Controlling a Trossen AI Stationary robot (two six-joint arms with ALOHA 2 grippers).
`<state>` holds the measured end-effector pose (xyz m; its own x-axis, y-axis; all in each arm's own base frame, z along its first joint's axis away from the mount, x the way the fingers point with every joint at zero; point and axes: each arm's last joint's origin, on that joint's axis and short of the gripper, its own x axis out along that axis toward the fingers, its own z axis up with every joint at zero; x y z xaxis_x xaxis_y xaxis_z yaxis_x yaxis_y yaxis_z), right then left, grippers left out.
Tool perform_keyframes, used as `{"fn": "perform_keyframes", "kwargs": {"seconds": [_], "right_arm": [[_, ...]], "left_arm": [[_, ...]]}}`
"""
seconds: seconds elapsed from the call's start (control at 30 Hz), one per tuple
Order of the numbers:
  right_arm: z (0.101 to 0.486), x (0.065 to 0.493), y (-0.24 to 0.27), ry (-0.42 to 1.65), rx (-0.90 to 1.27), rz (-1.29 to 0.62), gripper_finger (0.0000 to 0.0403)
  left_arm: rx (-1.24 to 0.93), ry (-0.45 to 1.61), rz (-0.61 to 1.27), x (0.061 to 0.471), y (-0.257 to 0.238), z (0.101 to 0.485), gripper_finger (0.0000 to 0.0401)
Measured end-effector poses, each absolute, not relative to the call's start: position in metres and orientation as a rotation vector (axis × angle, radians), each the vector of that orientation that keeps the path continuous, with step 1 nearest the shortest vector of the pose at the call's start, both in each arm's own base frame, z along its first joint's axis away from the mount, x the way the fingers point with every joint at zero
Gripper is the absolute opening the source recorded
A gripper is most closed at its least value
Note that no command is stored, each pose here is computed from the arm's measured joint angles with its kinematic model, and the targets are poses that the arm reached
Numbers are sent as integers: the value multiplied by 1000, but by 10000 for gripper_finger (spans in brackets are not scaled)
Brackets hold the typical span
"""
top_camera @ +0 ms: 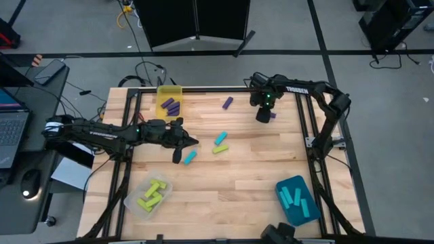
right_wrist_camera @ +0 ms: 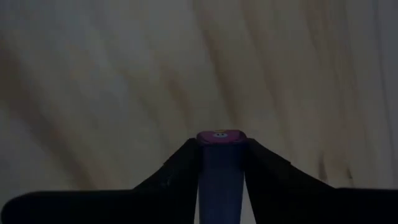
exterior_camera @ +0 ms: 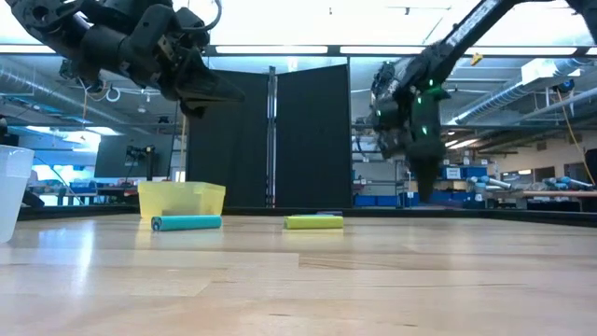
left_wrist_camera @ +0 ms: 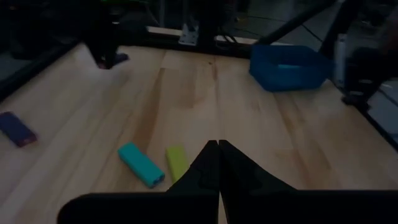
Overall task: Sort blocks
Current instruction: Put the violet block into the yellow bin
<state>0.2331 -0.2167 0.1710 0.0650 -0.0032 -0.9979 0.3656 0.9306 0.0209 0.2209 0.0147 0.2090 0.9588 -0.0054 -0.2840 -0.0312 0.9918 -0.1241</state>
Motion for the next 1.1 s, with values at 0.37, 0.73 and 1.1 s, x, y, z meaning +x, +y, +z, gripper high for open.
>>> {"fn": "perform_keyframes", "kwargs": {"seconds": [0.37, 0.73, 1.1], "right_arm": [[192, 279, -153, 843, 225, -69, 112], [204, 288, -67, 139, 136, 3, 112], [218, 294, -32, -18, 51, 29, 112]], "left_arm": [[-128, 267, 39, 240, 17, 193, 5], [-138, 154, 62, 246, 15, 199, 54], [-136, 47, 79, 265, 5, 200, 179]]}}
